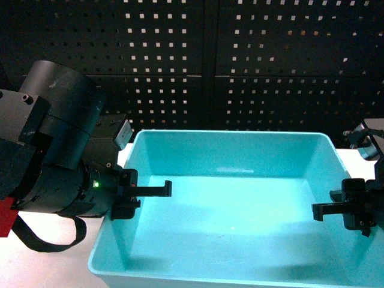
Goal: Stack blue boxes stably on right
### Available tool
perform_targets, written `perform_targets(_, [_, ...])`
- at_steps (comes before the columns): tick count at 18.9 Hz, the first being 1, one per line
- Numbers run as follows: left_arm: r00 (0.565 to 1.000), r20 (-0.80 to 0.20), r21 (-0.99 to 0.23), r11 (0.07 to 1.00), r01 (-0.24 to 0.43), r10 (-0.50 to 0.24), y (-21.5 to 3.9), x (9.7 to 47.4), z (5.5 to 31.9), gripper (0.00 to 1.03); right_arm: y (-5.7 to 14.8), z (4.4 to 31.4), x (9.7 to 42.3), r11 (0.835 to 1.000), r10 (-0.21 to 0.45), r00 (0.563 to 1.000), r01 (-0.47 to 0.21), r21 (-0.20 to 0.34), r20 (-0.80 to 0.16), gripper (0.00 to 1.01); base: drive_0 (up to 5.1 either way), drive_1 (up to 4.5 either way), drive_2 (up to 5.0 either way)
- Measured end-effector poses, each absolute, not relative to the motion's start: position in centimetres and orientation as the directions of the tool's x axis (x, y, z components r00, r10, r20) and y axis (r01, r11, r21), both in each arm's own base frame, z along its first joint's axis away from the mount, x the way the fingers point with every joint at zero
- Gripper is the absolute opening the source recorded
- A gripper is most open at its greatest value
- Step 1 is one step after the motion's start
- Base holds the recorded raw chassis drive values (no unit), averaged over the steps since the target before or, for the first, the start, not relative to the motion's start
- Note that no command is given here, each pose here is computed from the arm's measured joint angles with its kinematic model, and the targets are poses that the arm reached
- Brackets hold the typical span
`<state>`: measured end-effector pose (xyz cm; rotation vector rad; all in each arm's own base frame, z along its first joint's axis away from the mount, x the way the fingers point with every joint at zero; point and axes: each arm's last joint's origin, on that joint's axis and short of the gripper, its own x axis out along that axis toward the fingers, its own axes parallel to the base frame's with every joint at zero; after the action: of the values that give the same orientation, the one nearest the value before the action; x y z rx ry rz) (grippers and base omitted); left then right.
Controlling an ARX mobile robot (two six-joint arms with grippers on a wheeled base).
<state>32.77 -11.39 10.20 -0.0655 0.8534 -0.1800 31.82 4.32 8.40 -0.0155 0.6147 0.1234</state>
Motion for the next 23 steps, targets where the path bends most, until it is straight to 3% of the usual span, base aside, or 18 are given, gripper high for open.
perform_targets(5, [0.673,-0.715,-0.119,0.982,0.147,-0.187,-11.3,32.9,11.3,0.02,4.0,10.6,32.5,0.992,0.117,0.844,-0.122,0.025,-0.524,0.08,0.0,0.00,0.0])
perform_targets(9, [0.727,-0.648,-0.146,0.974,0.174,-0.227,-11.4,34.5,14.7,0.02,3.8,13.4,33.8,0.993,0.112,0.884,-0.117,0.017,-0.453,0.08,0.0,0.00,0.0])
perform_targets(16, [0.765,-0.593,-0.165,0.967,0.192,-0.253,-11.6,36.0,18.2,0.02,3.3,17.4,35.5,0.994,0.108,0.920,-0.109,0.019,-0.378,0.07,0.0,0.00,0.0])
perform_targets(23, [0.830,-0.481,-0.169,0.959,0.229,-0.283,-12.4,37.1,23.6,0.02,2.7,23.3,36.9,0.994,0.105,0.961,-0.105,0.017,-0.256,0.07,0.0,0.00,0.0])
